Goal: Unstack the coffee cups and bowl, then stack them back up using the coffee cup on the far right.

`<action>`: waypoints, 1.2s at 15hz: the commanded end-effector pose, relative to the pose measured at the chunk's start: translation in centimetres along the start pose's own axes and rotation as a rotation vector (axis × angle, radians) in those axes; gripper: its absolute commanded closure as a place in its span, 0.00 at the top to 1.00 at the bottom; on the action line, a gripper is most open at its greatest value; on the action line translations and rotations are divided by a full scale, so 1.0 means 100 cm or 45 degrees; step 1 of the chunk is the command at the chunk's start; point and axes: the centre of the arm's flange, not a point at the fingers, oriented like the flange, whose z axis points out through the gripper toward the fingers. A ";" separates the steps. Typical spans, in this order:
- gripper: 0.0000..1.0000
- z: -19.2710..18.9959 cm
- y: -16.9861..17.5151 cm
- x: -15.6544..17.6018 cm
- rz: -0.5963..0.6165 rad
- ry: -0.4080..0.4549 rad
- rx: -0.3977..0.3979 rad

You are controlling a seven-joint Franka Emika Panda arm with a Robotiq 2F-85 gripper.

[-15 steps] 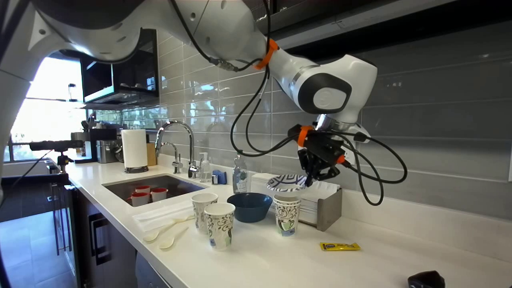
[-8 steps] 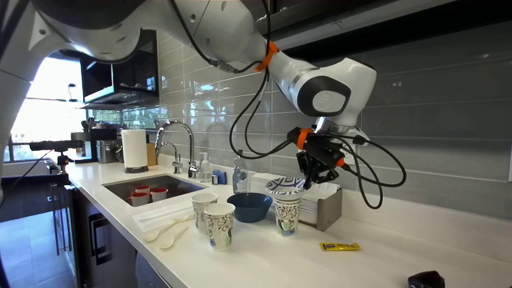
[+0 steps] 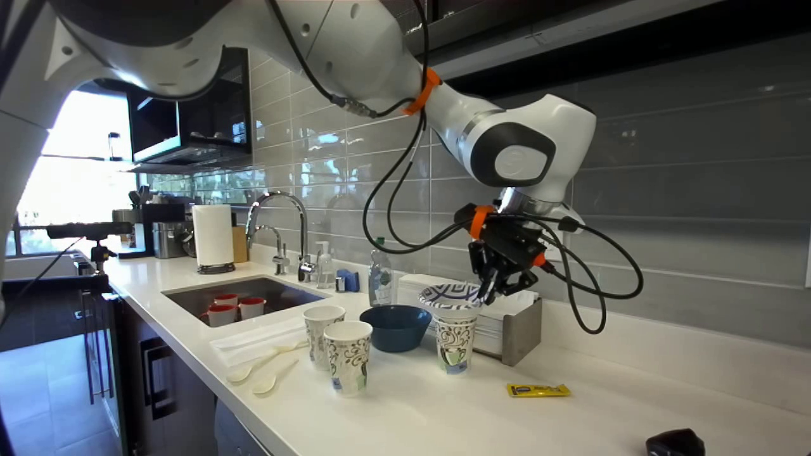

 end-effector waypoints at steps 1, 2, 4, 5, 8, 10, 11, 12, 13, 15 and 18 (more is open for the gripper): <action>0.49 -0.005 -0.002 -0.007 -0.020 0.007 -0.003; 0.55 -0.005 -0.003 -0.007 -0.022 0.008 -0.002; 0.69 -0.009 -0.003 -0.009 -0.028 0.015 -0.004; 0.77 -0.012 -0.004 -0.010 -0.037 0.020 0.000; 0.98 -0.026 -0.006 -0.018 -0.079 0.042 0.003; 1.00 -0.037 -0.007 -0.025 -0.083 0.059 0.005; 1.00 -0.043 -0.006 -0.030 -0.076 0.057 0.004; 1.00 -0.049 -0.004 -0.037 -0.072 0.075 -0.001; 1.00 -0.056 -0.002 -0.044 -0.064 0.089 -0.001; 1.00 -0.071 0.005 -0.060 -0.047 0.116 0.014; 1.00 -0.092 0.015 -0.088 -0.029 0.165 0.018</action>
